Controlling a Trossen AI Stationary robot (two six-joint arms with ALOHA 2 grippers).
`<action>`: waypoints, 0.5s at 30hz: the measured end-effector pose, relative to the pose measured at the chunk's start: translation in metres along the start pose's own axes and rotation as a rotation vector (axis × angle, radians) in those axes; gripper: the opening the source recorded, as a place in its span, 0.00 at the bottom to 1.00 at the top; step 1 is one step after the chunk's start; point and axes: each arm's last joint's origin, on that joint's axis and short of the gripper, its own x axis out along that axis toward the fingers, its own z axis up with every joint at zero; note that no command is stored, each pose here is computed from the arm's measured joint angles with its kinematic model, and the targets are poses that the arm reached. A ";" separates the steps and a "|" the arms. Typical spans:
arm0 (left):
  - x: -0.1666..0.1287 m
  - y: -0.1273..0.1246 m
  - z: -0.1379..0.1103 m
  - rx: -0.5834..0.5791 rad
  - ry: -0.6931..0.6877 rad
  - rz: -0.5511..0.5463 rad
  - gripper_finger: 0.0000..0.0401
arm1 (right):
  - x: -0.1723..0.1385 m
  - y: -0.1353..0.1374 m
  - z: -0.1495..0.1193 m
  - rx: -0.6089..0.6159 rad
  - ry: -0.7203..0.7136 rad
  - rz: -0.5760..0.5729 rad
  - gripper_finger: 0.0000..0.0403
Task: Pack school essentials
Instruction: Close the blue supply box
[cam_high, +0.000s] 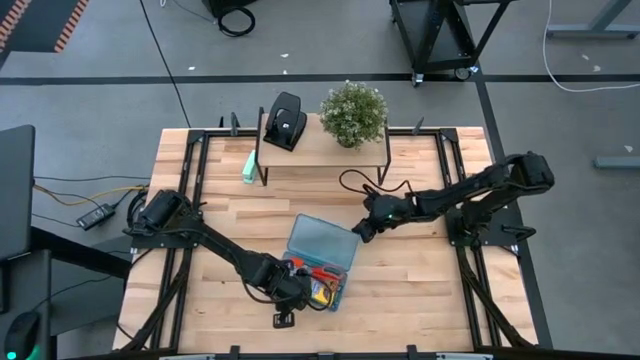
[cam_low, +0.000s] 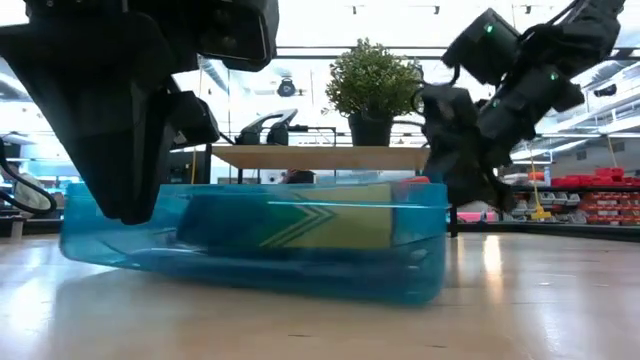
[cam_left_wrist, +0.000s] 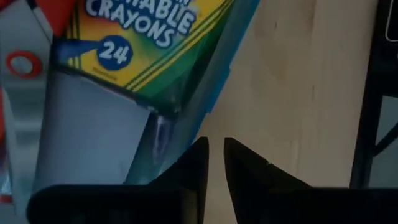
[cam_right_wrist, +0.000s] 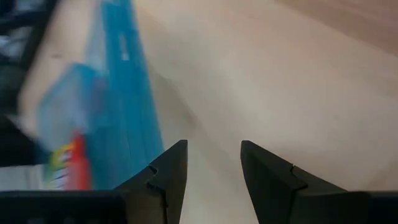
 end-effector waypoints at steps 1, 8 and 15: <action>0.000 0.001 0.001 -0.003 -0.003 0.000 0.15 | -0.002 0.004 0.002 -0.006 0.004 0.023 0.39; -0.001 0.012 0.010 -0.037 -0.043 0.034 0.11 | -0.020 0.025 0.014 -0.014 -0.031 0.149 0.39; -0.002 0.028 0.020 -0.080 -0.073 0.066 0.09 | -0.024 0.031 0.011 0.005 0.013 0.193 0.39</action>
